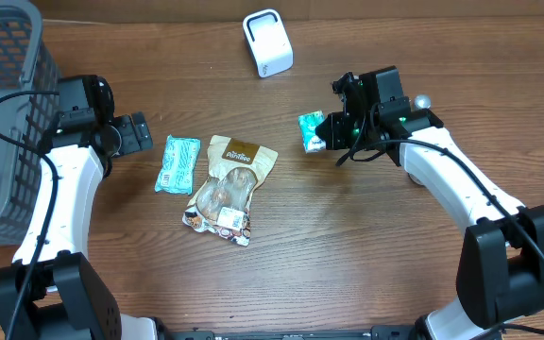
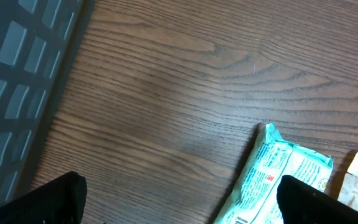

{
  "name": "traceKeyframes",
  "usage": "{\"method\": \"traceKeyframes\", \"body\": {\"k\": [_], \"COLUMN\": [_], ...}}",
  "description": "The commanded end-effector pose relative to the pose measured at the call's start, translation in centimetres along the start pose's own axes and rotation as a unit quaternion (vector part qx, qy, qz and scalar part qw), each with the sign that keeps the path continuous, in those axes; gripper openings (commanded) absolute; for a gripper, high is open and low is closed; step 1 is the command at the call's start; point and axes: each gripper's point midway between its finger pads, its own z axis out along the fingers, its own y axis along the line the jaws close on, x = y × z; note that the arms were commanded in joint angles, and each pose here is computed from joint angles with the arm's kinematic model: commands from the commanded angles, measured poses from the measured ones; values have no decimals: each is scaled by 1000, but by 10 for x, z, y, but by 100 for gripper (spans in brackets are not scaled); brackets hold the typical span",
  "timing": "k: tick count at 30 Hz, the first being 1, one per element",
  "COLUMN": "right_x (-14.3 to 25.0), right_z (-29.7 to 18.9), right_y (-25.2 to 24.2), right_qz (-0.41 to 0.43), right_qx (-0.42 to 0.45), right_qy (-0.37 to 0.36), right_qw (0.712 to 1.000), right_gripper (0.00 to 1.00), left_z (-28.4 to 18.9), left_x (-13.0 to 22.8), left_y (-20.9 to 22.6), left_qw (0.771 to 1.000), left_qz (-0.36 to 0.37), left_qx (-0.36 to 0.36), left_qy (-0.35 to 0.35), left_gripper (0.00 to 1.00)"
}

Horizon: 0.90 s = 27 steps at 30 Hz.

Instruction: Scan the item barcode

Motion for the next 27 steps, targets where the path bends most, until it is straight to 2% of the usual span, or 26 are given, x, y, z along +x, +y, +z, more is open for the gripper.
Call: {"method": "traceKeyframes", "body": {"k": [1,27], "right_x": [-9,-17], "right_z": [-4,-6], "right_y": [5,7], "right_qz": [-11,-14], "right_qx": [1,-1], "right_qy": [-13,-24], "right_qw": [1000,1000], "right_gripper": [4,4], "left_z": [-9,-9], "left_x": [-10,-10], "left_y": [-3,-3], "left_qw": [1000,1000], "left_qz": [7,7], "left_qx": [2,2], "left_qy": [-17,-17], "left_gripper": [99,99]}}
